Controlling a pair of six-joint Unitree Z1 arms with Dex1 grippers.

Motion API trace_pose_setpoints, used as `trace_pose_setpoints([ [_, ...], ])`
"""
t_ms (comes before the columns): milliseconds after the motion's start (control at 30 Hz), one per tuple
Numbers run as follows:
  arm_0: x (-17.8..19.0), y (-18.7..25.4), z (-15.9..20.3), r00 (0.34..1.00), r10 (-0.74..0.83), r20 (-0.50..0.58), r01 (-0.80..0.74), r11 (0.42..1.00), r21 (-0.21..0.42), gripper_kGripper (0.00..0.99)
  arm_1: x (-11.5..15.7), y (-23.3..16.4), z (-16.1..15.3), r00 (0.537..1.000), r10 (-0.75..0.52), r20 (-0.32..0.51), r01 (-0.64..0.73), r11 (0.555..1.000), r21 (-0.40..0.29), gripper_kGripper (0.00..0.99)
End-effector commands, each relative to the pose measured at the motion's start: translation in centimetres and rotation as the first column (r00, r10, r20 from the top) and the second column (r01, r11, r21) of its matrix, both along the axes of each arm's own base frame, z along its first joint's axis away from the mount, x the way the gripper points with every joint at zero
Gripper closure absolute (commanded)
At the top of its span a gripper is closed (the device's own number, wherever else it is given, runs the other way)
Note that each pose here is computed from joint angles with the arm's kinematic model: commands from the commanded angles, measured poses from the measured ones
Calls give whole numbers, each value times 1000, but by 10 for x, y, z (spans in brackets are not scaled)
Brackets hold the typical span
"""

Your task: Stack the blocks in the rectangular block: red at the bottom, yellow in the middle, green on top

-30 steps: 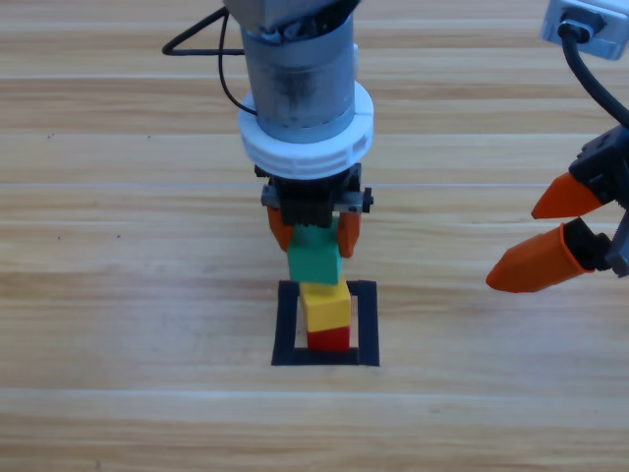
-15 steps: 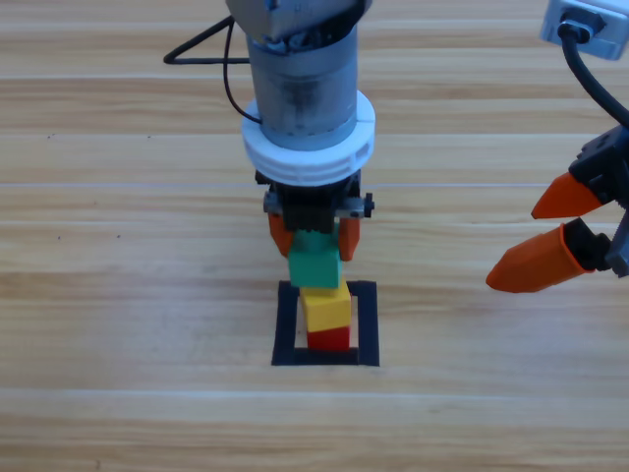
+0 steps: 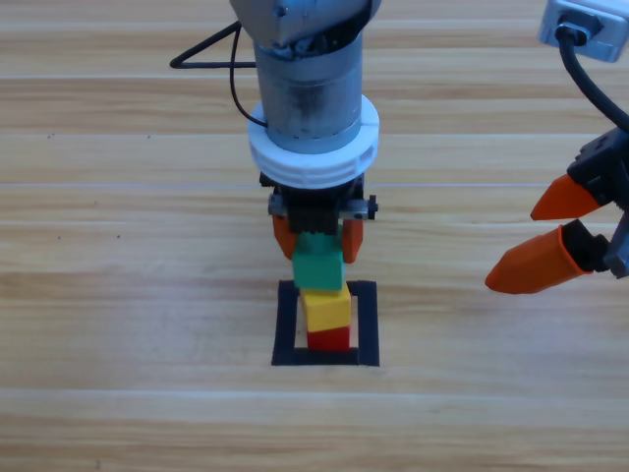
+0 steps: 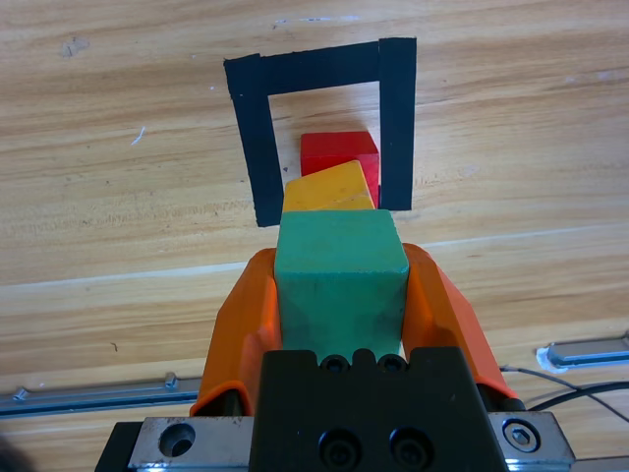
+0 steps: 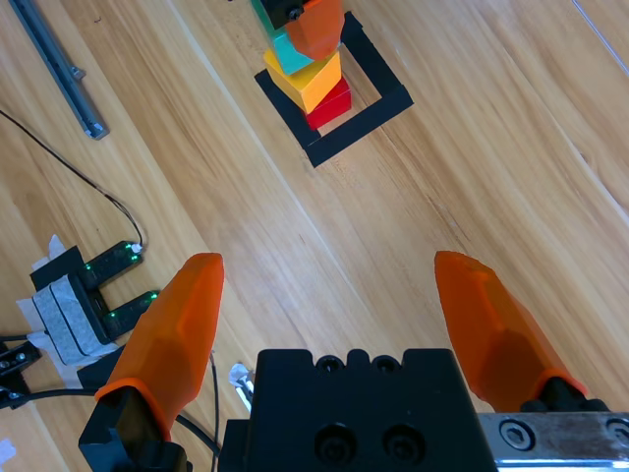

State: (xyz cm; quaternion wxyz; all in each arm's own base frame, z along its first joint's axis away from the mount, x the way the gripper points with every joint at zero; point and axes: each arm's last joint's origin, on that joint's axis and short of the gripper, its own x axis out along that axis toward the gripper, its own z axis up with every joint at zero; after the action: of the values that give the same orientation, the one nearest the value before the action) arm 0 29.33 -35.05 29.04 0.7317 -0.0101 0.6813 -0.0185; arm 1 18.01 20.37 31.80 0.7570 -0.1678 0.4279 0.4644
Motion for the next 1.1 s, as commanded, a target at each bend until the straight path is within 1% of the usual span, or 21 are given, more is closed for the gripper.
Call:
trace_pose_setpoints([
  [33,-2,-13,-26,999,-9,-31,10,998,57,949,4,12,-20,999,24,-24,-25,998,-51,40],
  [1000,-5,-17,-28,999,27,-26,-25,998,60,946,4,12,-20,999,26,-24,-27,998,-50,40],
  [1100,-5,-16,-28,999,28,-23,-27,998,63,933,4,12,-20,999,26,-24,-27,998,-50,42],
])
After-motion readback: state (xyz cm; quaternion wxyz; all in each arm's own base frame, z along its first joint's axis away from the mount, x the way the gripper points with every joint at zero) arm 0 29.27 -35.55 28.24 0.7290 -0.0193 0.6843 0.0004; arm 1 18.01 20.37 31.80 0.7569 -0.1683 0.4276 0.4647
